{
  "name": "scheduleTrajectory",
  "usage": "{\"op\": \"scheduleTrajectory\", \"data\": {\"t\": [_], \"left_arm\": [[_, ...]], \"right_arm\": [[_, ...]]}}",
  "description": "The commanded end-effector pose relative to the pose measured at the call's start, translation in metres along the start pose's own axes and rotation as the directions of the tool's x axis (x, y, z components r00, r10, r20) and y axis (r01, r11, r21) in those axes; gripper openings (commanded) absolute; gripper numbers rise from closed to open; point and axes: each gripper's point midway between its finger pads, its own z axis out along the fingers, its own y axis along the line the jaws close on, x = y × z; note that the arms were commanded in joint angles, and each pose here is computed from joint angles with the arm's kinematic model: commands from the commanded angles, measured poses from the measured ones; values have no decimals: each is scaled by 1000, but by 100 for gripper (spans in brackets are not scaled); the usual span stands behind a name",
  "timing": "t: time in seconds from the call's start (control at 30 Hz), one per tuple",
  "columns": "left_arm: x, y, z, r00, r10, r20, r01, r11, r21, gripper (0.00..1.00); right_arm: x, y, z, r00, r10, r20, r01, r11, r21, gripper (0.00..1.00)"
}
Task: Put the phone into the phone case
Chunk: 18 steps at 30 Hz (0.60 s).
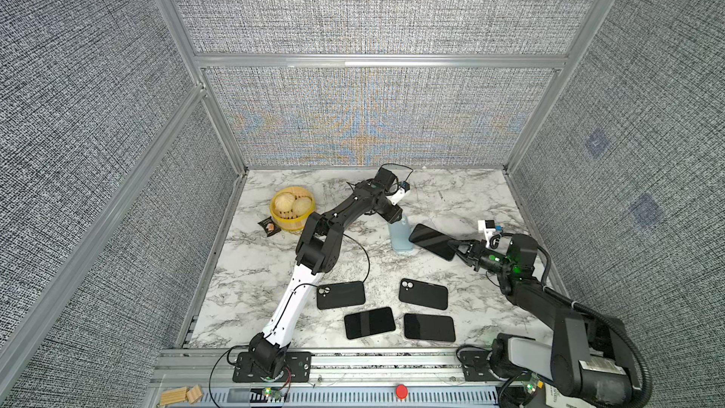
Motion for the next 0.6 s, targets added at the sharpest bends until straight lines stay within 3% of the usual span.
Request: {"op": "scheduleTrajectory", "data": {"t": [0.0, 0.4, 0.57], "left_arm": [[6, -1, 4, 999, 20, -37, -20, 1000, -11, 43], [24, 4, 12, 991, 36, -128, -46, 996, -72, 14], [29, 4, 5, 990, 27, -141, -39, 995, -87, 8]], "right_arm": [[-1, 5, 1, 999, -36, -10, 36, 999, -20, 0], [-3, 4, 1, 1000, -27, -6, 27, 999, -20, 0], [-4, 6, 2, 999, -35, -9, 35, 999, -13, 0]]}}
